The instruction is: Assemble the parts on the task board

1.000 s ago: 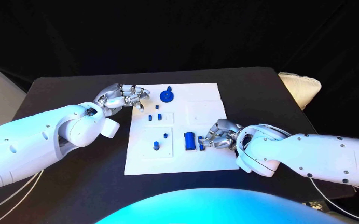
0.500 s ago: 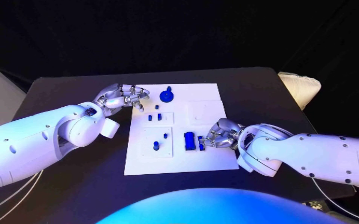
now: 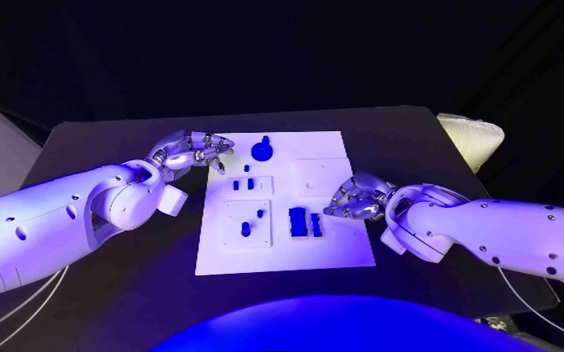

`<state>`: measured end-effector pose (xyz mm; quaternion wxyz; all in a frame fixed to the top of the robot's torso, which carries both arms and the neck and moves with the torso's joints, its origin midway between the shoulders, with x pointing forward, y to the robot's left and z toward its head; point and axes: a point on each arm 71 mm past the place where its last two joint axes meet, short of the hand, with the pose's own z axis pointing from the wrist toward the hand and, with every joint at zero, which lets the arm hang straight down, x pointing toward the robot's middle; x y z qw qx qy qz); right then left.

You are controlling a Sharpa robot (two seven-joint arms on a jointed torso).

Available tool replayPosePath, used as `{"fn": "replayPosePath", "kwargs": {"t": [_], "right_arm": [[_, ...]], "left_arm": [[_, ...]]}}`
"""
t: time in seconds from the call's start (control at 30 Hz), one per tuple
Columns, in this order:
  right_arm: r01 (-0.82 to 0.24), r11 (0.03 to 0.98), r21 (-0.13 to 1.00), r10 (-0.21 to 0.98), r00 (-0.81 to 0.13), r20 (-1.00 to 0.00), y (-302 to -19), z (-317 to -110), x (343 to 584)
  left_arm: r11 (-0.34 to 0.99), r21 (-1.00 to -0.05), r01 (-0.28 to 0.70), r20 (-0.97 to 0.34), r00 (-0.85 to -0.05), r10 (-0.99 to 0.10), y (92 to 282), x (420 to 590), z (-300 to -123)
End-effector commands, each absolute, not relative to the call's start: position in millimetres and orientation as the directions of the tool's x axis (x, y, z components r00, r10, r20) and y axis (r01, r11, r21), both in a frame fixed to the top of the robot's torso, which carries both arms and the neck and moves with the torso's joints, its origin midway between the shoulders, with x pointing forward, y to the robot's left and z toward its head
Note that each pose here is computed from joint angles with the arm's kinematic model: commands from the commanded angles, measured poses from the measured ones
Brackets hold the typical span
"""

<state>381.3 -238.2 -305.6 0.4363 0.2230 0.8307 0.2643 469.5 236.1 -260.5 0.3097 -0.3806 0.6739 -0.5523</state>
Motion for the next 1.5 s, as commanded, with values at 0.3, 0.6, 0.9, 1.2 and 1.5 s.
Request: {"fn": "replayPosePath", "kwargs": {"t": [0.3, 0.6, 0.9, 1.2, 1.5], "right_arm": [[0.092, 0.439, 0.894, 0.852, -0.36, -0.381, -260, -280, 451], [0.064, 0.308, 0.949, 0.934, -0.21, -0.289, -271, -274, 508], [0.07, 0.337, 0.939, 0.933, -0.161, -0.323, -272, -276, 526], [0.052, 0.272, 0.961, 0.955, -0.135, -0.263, -257, -270, 517], [0.012, 0.089, 0.996, 0.994, -0.06, -0.088, -215, -244, 485]], "left_arm": [[-0.046, -0.995, -0.086, 0.074, -0.357, -0.931, 255.1, 483.4, -254.3], [-0.116, -0.992, -0.045, 0.122, -0.156, -0.98, 277.7, 509.6, -258.3], [-0.074, -0.995, -0.06, 0.084, -0.167, -0.982, 273.1, 520.4, -265.1], [-0.066, -0.997, -0.051, 0.073, -0.146, -0.987, 260.1, 514.0, -260.8], [-0.037, -0.999, -0.024, 0.038, -0.077, -0.996, 221.4, 488.9, -243.3]]}}
